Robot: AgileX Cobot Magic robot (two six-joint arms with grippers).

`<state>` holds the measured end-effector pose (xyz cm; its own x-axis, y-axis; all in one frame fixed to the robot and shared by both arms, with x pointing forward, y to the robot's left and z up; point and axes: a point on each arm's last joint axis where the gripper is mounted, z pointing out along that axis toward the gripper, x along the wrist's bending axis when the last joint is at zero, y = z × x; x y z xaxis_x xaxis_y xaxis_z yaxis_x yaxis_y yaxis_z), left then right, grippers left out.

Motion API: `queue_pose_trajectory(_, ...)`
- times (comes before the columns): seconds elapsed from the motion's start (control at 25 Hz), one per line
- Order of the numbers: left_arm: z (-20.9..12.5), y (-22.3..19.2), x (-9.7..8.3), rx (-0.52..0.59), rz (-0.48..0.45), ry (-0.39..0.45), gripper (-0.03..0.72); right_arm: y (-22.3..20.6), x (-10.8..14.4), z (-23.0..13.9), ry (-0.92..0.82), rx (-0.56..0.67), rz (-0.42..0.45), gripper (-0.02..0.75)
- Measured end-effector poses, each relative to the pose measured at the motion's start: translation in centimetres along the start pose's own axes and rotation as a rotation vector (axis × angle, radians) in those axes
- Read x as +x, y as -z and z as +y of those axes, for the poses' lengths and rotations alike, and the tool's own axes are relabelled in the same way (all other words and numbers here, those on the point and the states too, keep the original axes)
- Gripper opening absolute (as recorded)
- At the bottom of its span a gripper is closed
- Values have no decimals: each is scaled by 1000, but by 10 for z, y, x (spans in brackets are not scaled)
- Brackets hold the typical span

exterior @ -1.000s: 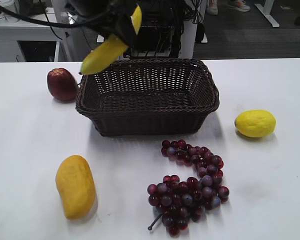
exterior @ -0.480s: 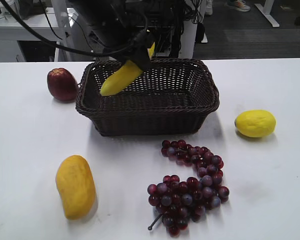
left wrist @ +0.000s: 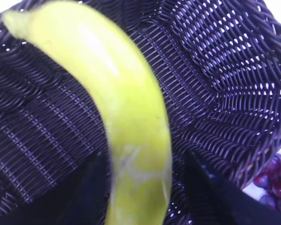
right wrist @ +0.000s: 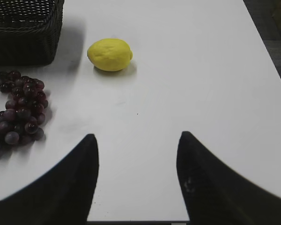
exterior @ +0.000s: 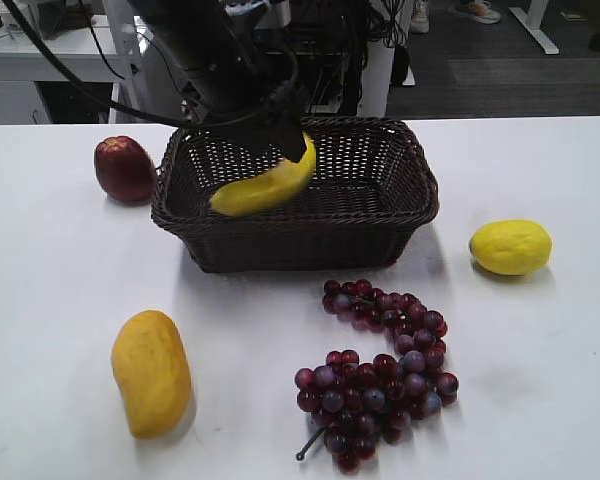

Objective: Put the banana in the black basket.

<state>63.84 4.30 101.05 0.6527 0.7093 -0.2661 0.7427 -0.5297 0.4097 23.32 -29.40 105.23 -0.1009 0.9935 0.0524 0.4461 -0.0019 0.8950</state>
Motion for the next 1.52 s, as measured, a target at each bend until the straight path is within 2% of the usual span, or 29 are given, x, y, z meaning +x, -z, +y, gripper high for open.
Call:
queue_pose_trajectory(0.12,-2,0,-1,24,-10,9,637,0,0,0,0,0,0,440)
queue_pose_trajectory(0.32,-4,2,-1,46,-6,9,636,0,0,0,0,0,0,440)
queue_pose_trajectory(0.48,-5,15,6,53,60,62,615,0,0,0,0,0,0,440)
queue_pose_trajectory(0.72,-17,41,39,120,183,157,580,0,0,0,0,0,0,440)
queue_pose_trajectory(1.0,-25,68,77,74,237,340,577,0,0,0,0,0,0,440)
queue_pose_trajectory(1.24,-34,95,99,34,277,403,573,0,0,0,0,0,0,440)
queue_pose_trajectory(1.52,-68,105,128,101,343,487,571,0,0,0,0,0,0,440)
